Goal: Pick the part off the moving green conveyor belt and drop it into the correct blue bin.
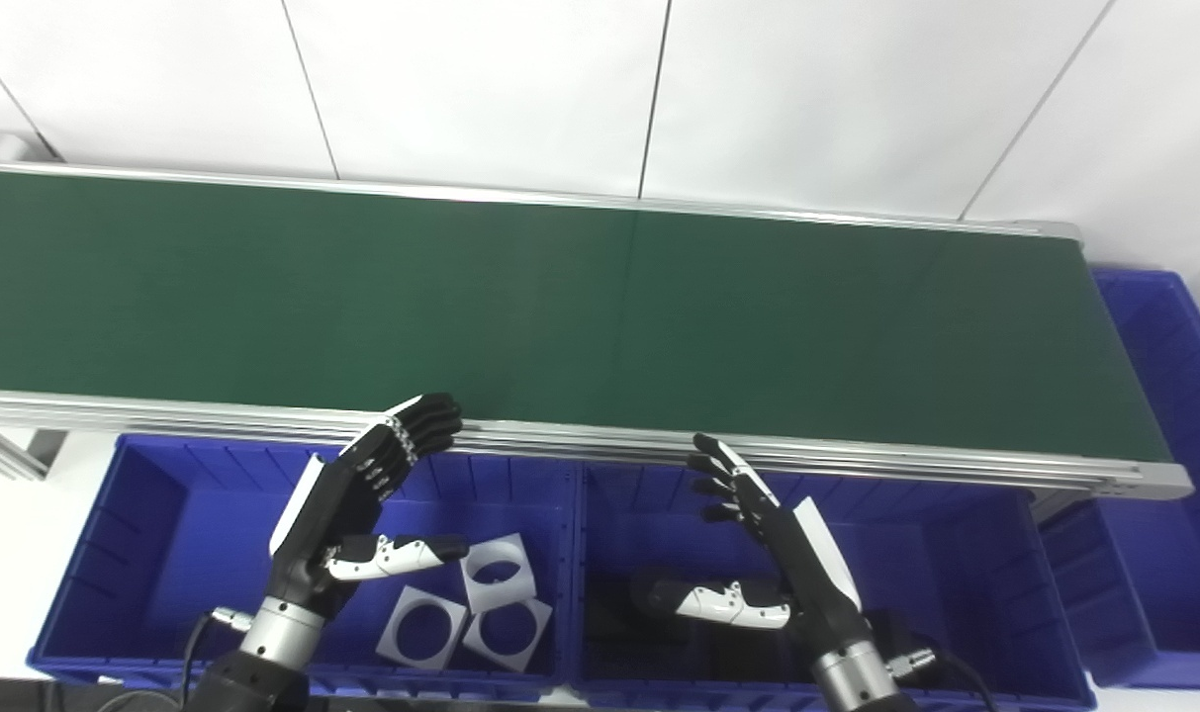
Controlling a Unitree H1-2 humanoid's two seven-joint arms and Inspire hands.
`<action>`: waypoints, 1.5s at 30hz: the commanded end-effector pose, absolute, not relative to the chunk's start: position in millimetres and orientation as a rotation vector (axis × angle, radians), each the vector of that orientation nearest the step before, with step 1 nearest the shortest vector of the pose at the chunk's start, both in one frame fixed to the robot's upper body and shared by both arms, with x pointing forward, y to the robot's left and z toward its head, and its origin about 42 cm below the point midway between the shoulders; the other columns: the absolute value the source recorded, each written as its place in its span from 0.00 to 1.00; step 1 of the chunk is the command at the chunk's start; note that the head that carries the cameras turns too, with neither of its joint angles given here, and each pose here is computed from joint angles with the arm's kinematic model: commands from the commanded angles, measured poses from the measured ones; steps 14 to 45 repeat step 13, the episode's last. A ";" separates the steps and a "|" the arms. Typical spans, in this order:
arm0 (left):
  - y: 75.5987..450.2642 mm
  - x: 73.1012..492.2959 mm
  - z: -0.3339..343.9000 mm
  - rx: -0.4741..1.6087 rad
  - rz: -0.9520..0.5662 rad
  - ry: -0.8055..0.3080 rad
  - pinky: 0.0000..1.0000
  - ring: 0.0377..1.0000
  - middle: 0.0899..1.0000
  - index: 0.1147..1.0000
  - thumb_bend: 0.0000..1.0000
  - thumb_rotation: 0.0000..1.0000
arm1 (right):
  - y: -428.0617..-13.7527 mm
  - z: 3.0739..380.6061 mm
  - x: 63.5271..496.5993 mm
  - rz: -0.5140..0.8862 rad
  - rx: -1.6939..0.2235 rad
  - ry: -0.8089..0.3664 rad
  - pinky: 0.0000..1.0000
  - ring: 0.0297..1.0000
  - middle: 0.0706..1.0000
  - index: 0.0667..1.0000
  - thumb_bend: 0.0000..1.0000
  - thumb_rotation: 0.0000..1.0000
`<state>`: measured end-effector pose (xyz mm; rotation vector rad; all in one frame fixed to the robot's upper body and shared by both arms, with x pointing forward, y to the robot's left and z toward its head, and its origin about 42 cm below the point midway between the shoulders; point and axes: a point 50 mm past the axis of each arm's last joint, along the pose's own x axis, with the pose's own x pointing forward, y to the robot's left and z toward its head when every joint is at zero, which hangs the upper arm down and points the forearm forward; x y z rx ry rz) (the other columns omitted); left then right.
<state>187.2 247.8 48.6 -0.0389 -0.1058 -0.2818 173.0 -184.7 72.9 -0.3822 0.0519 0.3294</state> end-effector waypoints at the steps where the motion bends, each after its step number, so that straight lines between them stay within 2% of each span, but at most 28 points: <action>1: 251.1 192.5 60.0 -0.016 -0.285 -0.179 0.83 0.83 0.82 0.80 0.81 0.18 | -180.9 80.5 176.3 0.317 -0.384 -0.014 0.72 0.83 0.87 0.93 0.93 0.48; 4: 251.2 192.7 58.4 -0.010 -0.287 -0.174 0.83 0.83 0.81 0.80 0.81 0.18 | -181.2 79.2 175.4 0.313 -0.386 -0.014 0.71 0.82 0.87 0.93 0.93 0.48; 12: 249.2 192.4 56.9 -0.021 -0.296 -0.170 0.82 0.81 0.80 0.79 0.83 0.17 | -182.3 79.6 175.3 0.306 -0.371 -0.010 0.74 0.84 0.88 0.93 0.93 0.45; 45: 248.8 192.4 57.2 -0.019 -0.296 -0.170 0.82 0.81 0.80 0.79 0.84 0.16 | -182.4 79.5 175.3 0.306 -0.373 -0.011 0.74 0.83 0.88 0.93 0.93 0.45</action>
